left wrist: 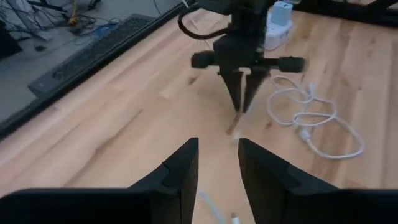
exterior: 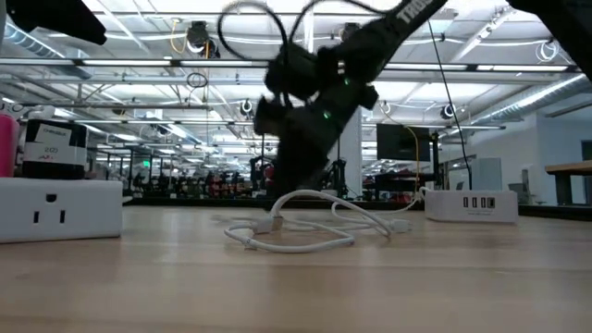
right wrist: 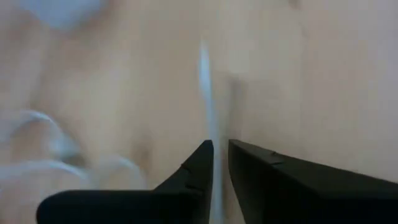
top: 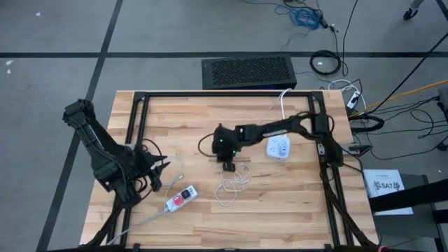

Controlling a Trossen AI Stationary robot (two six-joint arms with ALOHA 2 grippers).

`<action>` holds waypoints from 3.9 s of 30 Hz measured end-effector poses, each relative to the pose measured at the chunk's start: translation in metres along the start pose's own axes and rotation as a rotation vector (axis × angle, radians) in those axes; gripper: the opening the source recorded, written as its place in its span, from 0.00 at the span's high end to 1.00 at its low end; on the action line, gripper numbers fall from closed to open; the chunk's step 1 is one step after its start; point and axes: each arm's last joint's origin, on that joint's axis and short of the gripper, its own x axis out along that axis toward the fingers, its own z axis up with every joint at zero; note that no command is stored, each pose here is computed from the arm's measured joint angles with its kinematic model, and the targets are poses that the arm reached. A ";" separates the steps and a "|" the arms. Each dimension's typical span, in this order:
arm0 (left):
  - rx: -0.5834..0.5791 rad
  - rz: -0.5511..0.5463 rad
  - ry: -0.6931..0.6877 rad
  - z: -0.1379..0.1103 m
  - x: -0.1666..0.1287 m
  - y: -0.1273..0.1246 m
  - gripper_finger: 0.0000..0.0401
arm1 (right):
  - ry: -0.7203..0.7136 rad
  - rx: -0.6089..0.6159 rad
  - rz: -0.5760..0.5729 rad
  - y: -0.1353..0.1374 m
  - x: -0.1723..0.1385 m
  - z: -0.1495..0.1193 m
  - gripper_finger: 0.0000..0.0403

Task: Insert USB
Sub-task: Insert the top right white cable charger into the black adapter charger

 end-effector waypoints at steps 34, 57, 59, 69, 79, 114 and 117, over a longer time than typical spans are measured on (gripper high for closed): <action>-0.027 -0.085 0.104 -0.028 0.015 -0.011 0.70 | 0.533 -0.261 -0.119 0.026 -0.044 -0.073 0.62; 0.073 -0.178 0.067 -0.028 0.009 -0.022 0.70 | -0.234 -0.268 -0.088 0.045 -0.100 0.082 1.00; 0.074 -0.189 0.064 -0.028 0.008 -0.023 0.70 | -0.302 -0.275 -0.101 0.045 -0.112 0.096 1.00; 0.074 -0.203 0.066 -0.029 0.007 -0.025 0.70 | -0.545 -0.227 -0.190 0.020 -0.167 0.136 1.00; 0.074 -0.196 0.052 -0.029 0.007 -0.025 0.70 | -0.517 -0.091 -0.064 -0.048 -0.081 0.148 1.00; 0.095 -0.177 0.054 -0.034 0.010 -0.031 0.70 | 0.441 0.146 -0.448 -0.167 -0.257 -0.015 0.58; 0.126 -0.157 0.059 -0.037 0.012 -0.031 0.70 | 0.568 0.129 -0.469 -0.182 -0.228 -0.046 0.58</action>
